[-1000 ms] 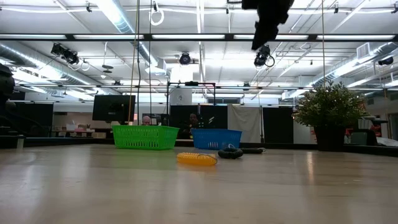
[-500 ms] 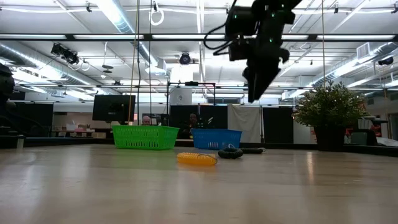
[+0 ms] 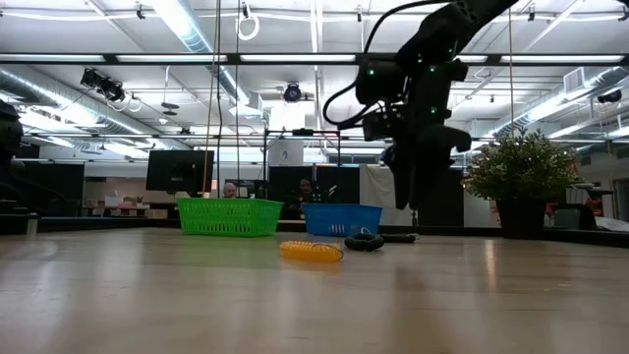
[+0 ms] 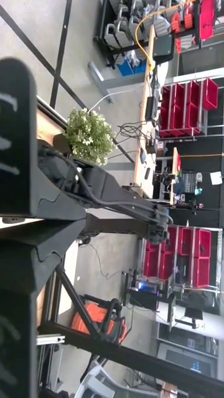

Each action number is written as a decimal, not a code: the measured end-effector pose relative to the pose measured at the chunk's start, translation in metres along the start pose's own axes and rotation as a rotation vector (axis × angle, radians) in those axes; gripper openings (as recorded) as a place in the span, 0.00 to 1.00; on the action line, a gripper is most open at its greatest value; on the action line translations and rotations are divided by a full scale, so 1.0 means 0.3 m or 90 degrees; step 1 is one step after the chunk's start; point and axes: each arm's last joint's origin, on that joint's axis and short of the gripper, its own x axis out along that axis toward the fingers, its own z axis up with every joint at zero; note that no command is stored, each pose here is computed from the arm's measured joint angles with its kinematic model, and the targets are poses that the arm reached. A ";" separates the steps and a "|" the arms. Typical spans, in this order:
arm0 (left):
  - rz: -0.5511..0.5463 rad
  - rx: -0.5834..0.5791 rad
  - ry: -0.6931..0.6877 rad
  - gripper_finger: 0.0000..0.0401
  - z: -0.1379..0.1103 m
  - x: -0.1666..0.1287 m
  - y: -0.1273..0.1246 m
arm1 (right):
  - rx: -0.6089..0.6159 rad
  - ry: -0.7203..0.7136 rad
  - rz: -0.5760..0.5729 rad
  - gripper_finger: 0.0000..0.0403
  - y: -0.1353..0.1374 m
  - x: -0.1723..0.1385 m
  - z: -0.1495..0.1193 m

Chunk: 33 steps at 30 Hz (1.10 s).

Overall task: Sort spring keychains into baskets
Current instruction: Put the black spring keychain into the green basket

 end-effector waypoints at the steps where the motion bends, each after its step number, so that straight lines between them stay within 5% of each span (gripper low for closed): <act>1: 0.000 0.000 0.000 0.01 0.001 0.000 0.000 | -0.003 -0.004 0.000 0.57 -0.002 0.010 0.004; 20: 0.012 -0.001 -0.001 0.01 0.001 0.000 0.002 | -0.004 0.035 0.035 0.53 -0.014 0.159 0.011; 25: 0.012 -0.002 -0.001 0.01 0.001 0.000 0.002 | -0.003 0.027 0.027 0.39 -0.018 0.159 0.016; 33: 0.025 -0.002 -0.002 0.01 0.001 0.000 0.004 | 0.011 0.032 0.014 0.04 -0.019 0.158 0.016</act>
